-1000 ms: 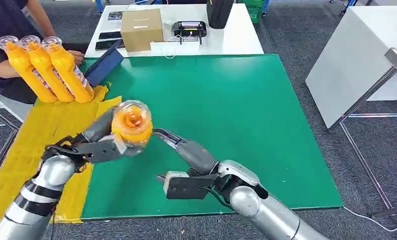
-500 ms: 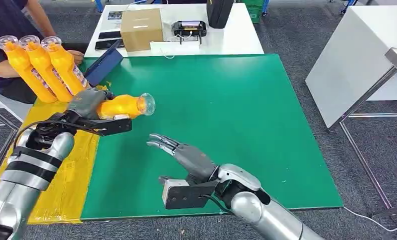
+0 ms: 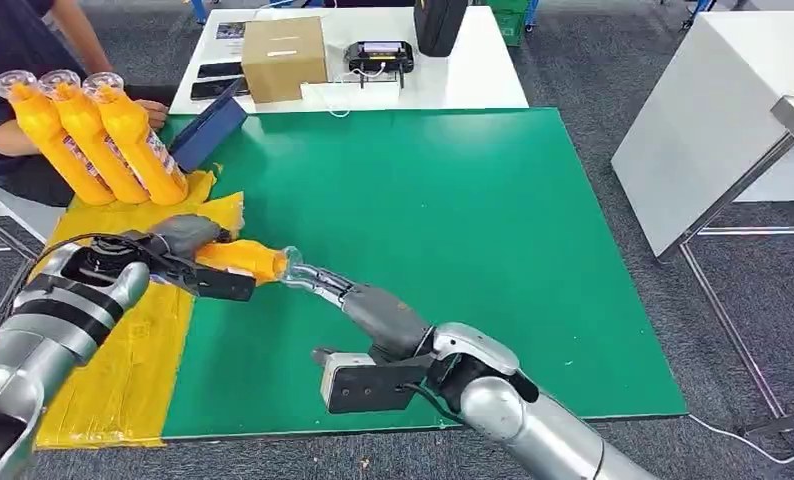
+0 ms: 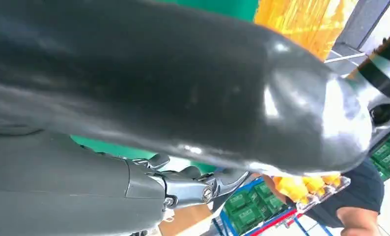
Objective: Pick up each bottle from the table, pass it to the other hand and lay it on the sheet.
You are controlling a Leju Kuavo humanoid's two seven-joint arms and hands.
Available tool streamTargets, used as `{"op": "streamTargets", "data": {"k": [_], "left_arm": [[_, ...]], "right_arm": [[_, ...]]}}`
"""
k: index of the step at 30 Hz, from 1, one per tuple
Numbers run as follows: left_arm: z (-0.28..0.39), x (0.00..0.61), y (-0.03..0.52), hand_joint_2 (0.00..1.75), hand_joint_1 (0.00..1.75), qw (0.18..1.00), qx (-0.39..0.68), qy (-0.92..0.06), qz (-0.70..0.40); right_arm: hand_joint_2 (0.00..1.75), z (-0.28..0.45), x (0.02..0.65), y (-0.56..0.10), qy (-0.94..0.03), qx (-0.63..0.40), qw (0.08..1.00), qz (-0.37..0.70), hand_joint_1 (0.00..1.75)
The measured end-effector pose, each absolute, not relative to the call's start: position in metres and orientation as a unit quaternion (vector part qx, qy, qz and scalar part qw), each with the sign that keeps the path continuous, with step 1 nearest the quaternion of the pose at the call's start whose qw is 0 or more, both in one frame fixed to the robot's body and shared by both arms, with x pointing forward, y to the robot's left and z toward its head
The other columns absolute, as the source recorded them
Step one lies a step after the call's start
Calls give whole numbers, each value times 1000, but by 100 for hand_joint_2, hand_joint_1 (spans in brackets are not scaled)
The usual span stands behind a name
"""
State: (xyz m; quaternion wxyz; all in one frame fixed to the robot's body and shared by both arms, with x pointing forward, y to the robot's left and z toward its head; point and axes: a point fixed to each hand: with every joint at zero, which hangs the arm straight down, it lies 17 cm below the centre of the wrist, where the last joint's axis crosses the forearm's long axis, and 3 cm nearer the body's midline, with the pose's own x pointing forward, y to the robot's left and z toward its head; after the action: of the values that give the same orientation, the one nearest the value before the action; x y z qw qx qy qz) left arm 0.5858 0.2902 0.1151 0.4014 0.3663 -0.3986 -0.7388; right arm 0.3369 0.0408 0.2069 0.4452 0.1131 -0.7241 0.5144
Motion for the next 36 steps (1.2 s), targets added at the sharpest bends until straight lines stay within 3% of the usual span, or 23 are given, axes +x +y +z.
{"op": "streamTargets", "data": {"k": [21,22,23,36], "left_arm": [[87,581,329,175,175,428,350,-321,-769],[84,580,333,0,164,431,349,-316,-770],[80,578,336,0,0,434,346,-311,-771],[56,569,366,0,0,458,359,-283,-762]], "right_arm": [[0,207,332,48,-717,133,438,525,0],[0,207,332,48,-717,133,437,526,0],[0,207,332,49,-716,135,436,527,0],[0,205,331,54,-713,138,434,533,0]]}}
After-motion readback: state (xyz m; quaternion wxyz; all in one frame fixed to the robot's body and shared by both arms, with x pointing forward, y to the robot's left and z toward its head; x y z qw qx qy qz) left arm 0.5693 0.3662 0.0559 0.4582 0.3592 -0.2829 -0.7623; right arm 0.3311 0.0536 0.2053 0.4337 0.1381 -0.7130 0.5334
